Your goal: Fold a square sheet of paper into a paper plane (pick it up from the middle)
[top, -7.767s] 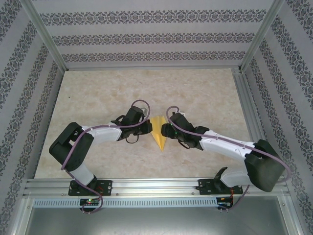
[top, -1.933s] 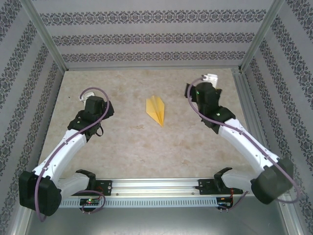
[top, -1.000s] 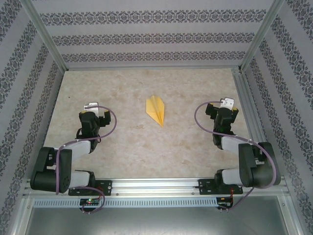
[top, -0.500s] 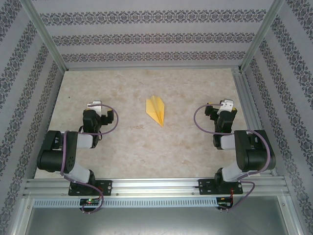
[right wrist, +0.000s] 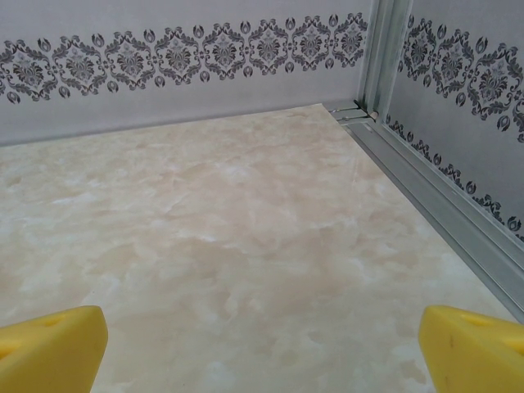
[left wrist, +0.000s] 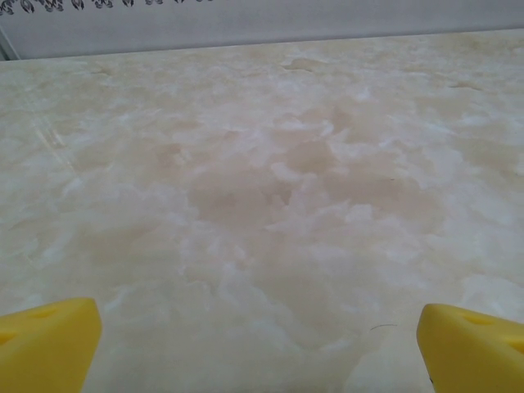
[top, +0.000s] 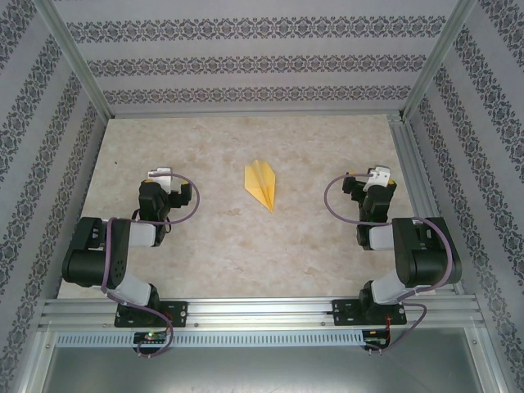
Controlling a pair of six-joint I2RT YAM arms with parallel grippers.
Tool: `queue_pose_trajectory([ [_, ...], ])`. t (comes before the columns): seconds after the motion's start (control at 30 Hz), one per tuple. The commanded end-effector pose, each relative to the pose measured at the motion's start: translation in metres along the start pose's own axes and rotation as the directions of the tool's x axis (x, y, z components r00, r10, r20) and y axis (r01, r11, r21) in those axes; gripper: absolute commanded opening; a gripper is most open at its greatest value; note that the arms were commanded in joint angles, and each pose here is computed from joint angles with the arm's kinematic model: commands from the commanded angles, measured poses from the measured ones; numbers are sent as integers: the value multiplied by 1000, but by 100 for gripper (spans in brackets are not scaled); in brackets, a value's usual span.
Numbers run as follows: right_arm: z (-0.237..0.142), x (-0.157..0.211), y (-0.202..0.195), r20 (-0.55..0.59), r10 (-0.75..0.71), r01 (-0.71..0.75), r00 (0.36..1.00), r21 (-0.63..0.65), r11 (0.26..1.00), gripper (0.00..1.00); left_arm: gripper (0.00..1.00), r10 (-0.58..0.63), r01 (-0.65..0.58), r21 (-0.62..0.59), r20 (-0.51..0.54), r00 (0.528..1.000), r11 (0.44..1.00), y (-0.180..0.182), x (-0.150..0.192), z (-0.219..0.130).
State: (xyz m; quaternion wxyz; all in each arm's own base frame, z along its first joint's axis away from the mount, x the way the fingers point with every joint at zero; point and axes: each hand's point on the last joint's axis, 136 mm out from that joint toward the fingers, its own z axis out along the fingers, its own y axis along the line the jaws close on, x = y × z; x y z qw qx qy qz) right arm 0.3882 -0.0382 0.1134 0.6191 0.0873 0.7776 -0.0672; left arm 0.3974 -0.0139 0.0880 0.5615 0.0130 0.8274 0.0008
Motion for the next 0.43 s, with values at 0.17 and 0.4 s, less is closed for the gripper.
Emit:
queue_pose_trajectory([
  [0.17, 2, -14, 3, 49, 3, -2, 999, -16, 1000, 98, 100, 28, -29, 24, 56, 998, 999, -6, -18, 4],
  [0.4, 1, -14, 3, 50, 3, -2, 999, -17, 1000, 98, 100, 27, -28, 23, 58, 998, 999, -6, -17, 4],
])
